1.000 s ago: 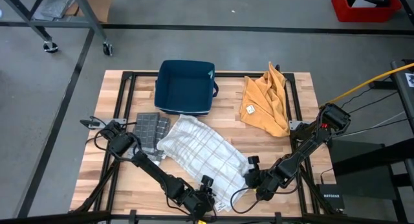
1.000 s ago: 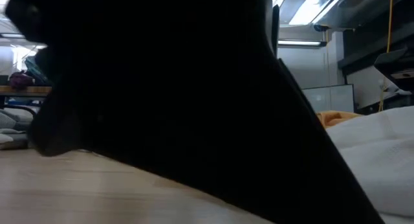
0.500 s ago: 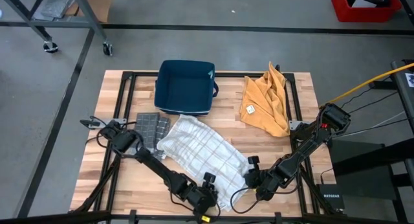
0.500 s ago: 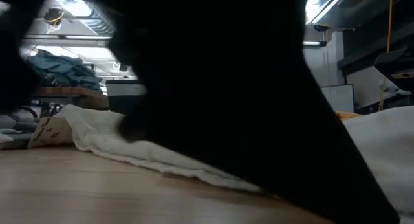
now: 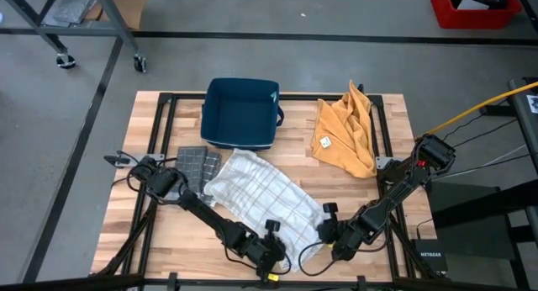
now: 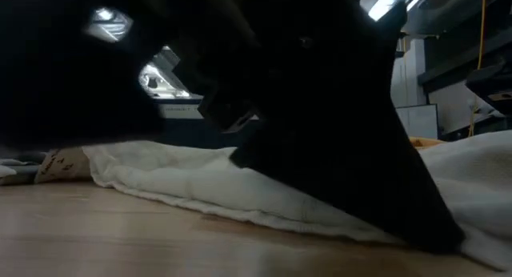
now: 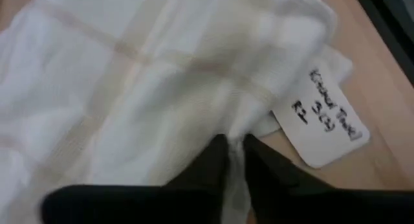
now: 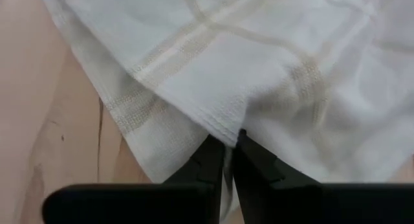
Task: Fold towel
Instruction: Fold the white patterned towel
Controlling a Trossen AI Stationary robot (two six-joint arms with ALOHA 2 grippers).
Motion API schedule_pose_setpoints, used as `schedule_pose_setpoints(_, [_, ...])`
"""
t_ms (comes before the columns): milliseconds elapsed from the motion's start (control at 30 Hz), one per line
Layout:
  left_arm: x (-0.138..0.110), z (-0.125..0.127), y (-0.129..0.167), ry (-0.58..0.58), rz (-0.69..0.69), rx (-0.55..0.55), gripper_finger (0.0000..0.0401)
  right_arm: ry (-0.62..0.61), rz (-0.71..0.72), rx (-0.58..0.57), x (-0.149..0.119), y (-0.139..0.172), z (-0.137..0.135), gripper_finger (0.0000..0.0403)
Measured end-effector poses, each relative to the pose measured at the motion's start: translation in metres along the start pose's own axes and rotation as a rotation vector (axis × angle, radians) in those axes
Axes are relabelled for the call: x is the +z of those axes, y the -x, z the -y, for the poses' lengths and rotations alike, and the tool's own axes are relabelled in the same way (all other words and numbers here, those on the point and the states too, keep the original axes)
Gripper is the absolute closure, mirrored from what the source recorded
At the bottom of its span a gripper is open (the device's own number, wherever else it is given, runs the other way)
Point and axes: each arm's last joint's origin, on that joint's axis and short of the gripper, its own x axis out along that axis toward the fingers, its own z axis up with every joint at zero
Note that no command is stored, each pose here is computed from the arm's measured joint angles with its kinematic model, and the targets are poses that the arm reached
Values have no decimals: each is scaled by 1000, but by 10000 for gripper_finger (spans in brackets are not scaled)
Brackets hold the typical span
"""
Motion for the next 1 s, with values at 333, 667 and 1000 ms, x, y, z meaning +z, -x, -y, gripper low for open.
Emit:
schedule_pose_setpoints(333, [-1, 32, 13, 199, 99, -22, 397, -193, -91, 121, 0, 2, -5, 390])
schedule_pose_setpoints(667, [13, 43, 26, 253, 161, 23, 399, -247, -62, 215, 40, 35, -33, 395])
schedule_pose_setpoints(1000, [49, 57, 98, 415, 232, -143, 401, -250, -115, 48, 69, 74, -31, 397])
